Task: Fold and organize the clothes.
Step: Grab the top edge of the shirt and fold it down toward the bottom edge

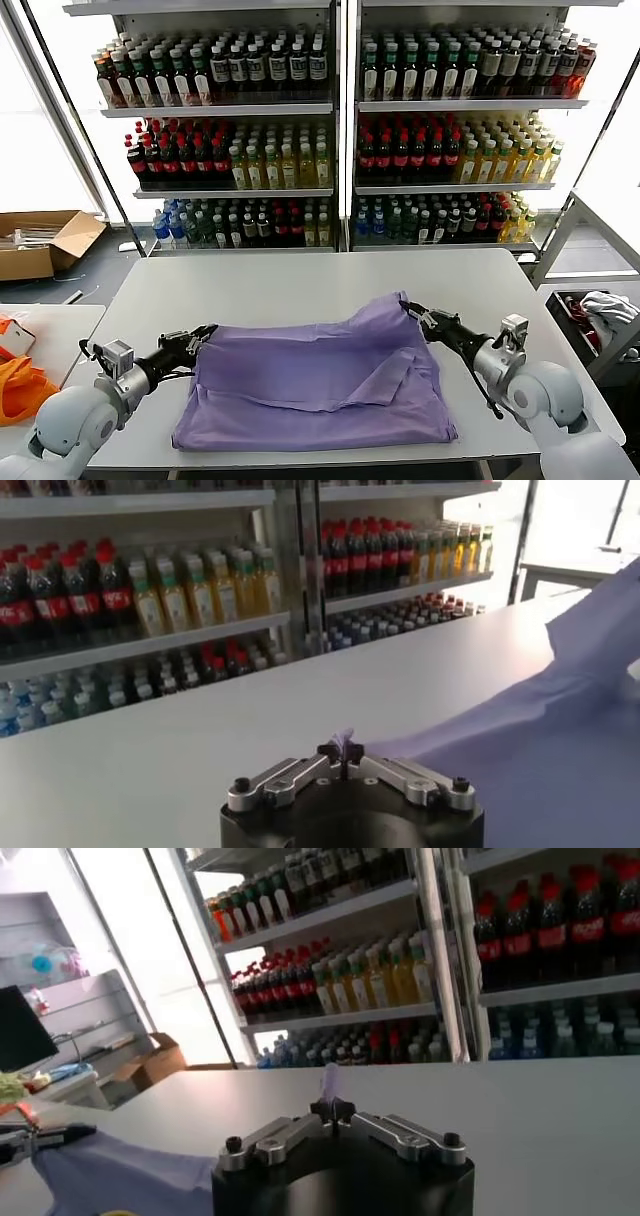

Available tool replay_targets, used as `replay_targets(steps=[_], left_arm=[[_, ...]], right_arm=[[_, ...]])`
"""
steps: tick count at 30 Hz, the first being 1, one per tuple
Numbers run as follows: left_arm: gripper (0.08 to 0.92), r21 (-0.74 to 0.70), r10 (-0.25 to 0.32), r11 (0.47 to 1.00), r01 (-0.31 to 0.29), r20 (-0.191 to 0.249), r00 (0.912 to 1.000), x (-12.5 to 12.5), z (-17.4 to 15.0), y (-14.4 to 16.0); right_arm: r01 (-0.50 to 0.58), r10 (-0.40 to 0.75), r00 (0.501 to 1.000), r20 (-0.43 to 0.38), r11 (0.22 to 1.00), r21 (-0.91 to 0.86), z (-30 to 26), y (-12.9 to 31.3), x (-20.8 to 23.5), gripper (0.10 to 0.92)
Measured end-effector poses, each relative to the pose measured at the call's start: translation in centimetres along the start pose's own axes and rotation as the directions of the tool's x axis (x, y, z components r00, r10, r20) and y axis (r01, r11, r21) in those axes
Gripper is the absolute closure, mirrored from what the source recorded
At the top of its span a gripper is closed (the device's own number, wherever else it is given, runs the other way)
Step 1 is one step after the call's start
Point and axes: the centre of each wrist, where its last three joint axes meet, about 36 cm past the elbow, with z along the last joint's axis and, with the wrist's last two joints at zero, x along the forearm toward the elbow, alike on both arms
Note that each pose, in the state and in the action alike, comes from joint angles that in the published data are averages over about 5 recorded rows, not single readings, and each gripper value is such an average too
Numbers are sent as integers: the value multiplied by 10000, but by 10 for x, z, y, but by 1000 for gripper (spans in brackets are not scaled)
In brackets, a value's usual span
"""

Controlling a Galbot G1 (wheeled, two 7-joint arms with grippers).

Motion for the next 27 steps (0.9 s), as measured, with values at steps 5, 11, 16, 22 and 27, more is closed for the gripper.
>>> replay_targets(steps=[5,11,16,22,27], left_arm=[[908,-244,66,9997,-72,-238,9997,23,7,-16],[908,-366,322,9987,-355,-874,9957,42,27,-36],[896,-407,314,9985,-369,-1265,9915,53,37,-46],[749,-461,88,9988,-146,-1243,9922,65,32,-53],[602,-420,-407,9984,375,-791,9960,75,20,-55]], right_arm=[[-187,183,9991,-376,9998,-112,24,16,29,917],[-573,587,9941,-912,9982,177,49,29,50,917],[-1031,1080,9903,-869,9929,594,54,37,61,860],[-1700,1728,9848,-173,9795,1078,47,44,71,687],[-2371,2280,9706,773,9609,1430,40,49,76,540]])
